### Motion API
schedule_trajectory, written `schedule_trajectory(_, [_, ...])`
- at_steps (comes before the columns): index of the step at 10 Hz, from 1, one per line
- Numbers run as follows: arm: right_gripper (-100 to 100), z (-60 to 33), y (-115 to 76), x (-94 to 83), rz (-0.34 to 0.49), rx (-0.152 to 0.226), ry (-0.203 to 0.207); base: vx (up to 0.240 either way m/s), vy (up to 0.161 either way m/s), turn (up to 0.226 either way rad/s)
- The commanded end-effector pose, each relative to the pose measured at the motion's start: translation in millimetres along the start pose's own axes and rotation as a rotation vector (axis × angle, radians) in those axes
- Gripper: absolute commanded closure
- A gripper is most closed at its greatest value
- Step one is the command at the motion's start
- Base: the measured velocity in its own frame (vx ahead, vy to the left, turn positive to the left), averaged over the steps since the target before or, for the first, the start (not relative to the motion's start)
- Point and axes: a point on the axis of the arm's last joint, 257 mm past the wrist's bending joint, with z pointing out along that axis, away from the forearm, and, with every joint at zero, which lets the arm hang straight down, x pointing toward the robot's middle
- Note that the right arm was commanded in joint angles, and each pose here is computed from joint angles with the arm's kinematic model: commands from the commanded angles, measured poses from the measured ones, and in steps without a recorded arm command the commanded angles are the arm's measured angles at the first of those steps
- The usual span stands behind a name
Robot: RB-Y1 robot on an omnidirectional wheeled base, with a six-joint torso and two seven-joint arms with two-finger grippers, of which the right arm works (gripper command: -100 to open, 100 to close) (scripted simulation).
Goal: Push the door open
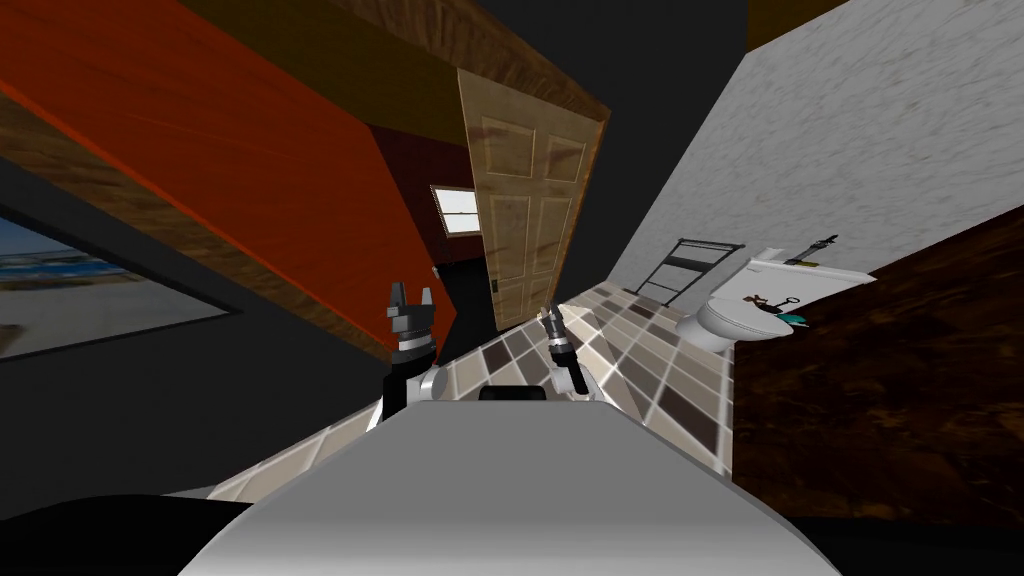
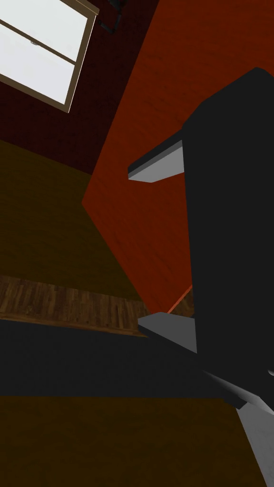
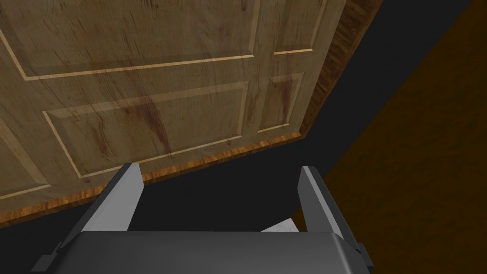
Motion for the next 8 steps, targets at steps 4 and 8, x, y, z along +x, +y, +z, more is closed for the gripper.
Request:
schedule_trajectory(4, [-100,-3.8,-35.0,24.4,0.025,0.056,0.045,0.077,0.014,-0.030])
schedule_trajectory(8, [-100,-13.5,-70.0,51.0,0.048,0.116,0.097,0.099,0.014,-0.041])
